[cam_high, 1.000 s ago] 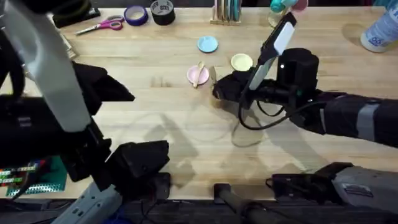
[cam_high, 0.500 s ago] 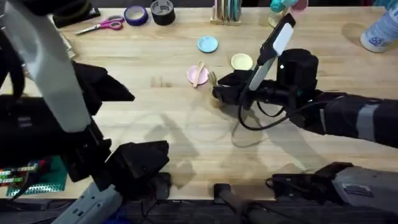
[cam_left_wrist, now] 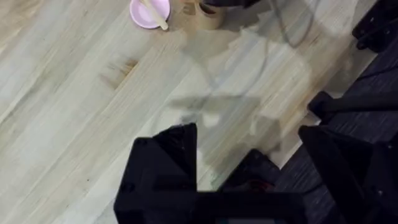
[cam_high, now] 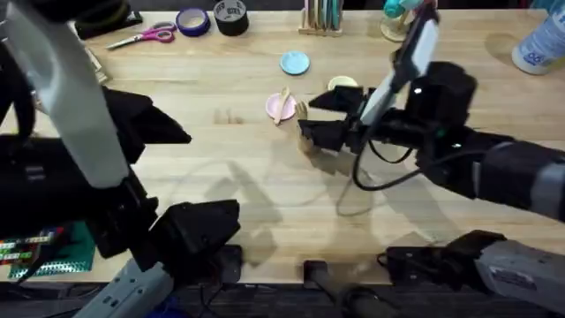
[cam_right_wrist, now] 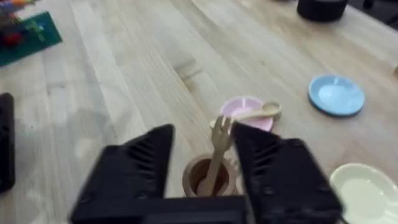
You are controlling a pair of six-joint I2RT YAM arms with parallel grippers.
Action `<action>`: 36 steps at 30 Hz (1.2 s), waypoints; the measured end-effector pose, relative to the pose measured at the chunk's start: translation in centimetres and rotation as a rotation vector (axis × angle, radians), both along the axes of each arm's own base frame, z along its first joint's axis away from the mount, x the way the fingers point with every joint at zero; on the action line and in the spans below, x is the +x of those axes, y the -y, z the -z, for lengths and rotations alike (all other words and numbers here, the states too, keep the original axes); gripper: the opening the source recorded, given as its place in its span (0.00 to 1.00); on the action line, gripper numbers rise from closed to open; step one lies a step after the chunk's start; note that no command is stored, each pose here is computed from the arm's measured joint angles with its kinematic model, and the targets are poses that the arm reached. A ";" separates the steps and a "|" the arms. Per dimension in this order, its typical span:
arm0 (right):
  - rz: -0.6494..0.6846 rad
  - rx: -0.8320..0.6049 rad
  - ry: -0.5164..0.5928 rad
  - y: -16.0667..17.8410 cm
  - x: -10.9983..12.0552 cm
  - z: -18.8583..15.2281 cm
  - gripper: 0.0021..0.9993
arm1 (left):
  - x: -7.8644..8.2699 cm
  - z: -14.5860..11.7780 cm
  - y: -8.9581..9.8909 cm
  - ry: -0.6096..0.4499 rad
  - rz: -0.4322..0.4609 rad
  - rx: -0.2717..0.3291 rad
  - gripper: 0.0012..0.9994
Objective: Pick up a utensil and set it on the pink plate, then put the other utensil in the container.
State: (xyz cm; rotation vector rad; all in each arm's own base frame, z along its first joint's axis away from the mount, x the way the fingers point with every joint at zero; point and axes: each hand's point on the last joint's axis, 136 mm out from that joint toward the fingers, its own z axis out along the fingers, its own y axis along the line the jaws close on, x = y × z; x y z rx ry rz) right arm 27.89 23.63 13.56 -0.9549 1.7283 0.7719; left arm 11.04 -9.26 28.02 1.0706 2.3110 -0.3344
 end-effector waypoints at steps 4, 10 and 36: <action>0.000 0.030 0.046 0.6 -0.5 -2.4 0.97 | 0.0 0.0 0.0 0.000 0.000 0.000 1.00; 0.059 0.031 0.045 2.8 -0.9 -4.1 1.00 | 0.0 0.0 0.0 0.000 0.000 0.000 1.00; 0.428 -0.242 -0.132 14.0 -4.6 -10.8 1.00 | 0.0 0.0 0.0 0.001 0.003 0.001 1.00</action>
